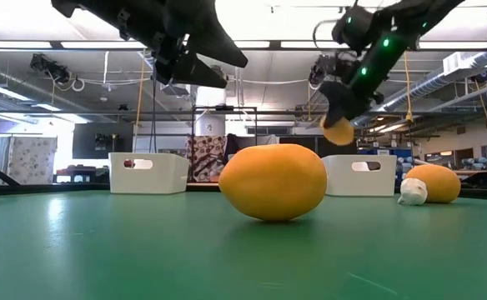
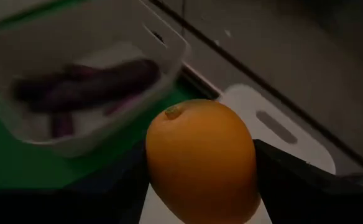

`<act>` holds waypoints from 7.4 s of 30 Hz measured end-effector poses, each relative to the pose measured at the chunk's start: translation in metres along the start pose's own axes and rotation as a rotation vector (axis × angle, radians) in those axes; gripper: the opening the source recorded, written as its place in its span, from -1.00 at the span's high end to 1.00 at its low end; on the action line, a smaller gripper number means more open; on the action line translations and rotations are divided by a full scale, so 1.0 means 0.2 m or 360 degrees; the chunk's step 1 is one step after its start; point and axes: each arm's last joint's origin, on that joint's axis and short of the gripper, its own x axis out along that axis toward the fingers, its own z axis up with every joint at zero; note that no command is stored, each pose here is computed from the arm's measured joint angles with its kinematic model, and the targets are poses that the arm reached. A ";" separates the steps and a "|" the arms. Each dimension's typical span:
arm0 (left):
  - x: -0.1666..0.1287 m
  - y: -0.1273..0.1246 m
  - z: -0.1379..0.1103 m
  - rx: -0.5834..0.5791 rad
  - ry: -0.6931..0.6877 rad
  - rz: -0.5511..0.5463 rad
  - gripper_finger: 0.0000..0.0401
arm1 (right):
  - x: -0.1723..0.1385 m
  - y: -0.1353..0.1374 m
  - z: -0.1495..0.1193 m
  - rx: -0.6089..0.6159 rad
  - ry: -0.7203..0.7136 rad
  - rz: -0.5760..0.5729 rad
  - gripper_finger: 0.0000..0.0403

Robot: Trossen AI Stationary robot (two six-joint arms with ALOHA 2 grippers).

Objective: Sort produce into baskets
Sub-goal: Put the lemon into the right white bin

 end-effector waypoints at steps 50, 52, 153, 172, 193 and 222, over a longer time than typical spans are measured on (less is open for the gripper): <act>-0.64 -0.40 -0.27 0.0341 0.1345 -0.0701 -0.96 | -0.14 0.41 -0.08 -0.0236 -0.0171 0.0693 -0.80; -0.66 -0.45 -0.33 0.0352 0.1435 -0.0750 -0.96 | -0.15 0.41 -0.08 -0.0232 -0.0188 0.0712 -0.80; 0.27 -0.25 0.14 0.0414 0.0347 0.0420 -0.81 | -0.14 0.61 -0.16 -0.0252 -0.0128 0.0868 -0.12; 0.29 -0.26 0.14 0.0491 0.0421 0.0265 -0.93 | 0.09 0.14 -0.16 -0.0134 0.0185 -0.0304 -0.21; 0.32 -0.45 -0.07 0.0361 0.0747 -0.0354 -0.93 | -0.01 0.19 -0.14 -0.0210 0.0129 0.0015 -0.75; 0.37 -0.59 -0.31 0.0354 0.0743 -0.0208 -0.15 | -0.41 0.47 -0.23 -0.0283 0.0108 0.1042 -0.68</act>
